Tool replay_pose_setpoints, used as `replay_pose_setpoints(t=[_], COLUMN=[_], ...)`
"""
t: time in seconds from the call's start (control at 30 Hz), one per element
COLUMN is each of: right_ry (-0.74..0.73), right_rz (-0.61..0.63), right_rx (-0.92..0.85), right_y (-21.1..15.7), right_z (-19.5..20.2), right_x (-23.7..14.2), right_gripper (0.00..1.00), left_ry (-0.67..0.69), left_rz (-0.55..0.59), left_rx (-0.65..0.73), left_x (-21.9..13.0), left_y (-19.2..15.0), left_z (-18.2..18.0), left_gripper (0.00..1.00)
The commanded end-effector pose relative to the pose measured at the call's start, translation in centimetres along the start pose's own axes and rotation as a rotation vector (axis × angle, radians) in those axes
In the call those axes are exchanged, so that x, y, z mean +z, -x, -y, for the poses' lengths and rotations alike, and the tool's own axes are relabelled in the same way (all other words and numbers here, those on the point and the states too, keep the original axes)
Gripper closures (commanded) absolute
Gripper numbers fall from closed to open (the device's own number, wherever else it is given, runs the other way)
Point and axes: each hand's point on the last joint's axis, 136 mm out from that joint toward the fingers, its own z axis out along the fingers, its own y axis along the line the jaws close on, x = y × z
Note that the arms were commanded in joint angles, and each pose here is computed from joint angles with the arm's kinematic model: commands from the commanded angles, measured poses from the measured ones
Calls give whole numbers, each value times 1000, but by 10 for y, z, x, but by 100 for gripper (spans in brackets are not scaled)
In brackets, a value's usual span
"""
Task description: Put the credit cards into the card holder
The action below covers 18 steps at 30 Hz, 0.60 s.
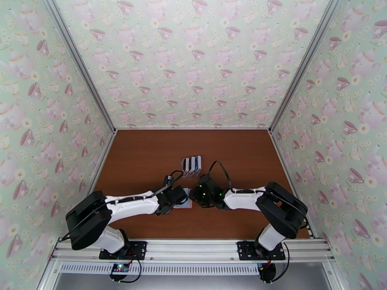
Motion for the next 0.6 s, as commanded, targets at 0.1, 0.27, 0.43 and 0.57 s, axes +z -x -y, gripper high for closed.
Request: replay_pose_setpoints(t=[0.1,0.27,0.43,0.57], right_ry=[-94,-103,-51,28], right_rz=[19,18,29,58], right_rx=[-18,-26,-17,-22], right_y=[6,8,9,16], right_z=[30,32,23,1], right_x=[-16,-20,-23,-36], right_gripper=[68,68,68,65], left_ry=[-71,-82,-106,-158], left_rz=[-11,-13,-11,13], left_rx=[7,18,-3,-36], left_x=[3,8,12,7], left_y=[0,-2,-5,-5], left_z=[34,46,51,53], left_gripper=[74,75,75,75])
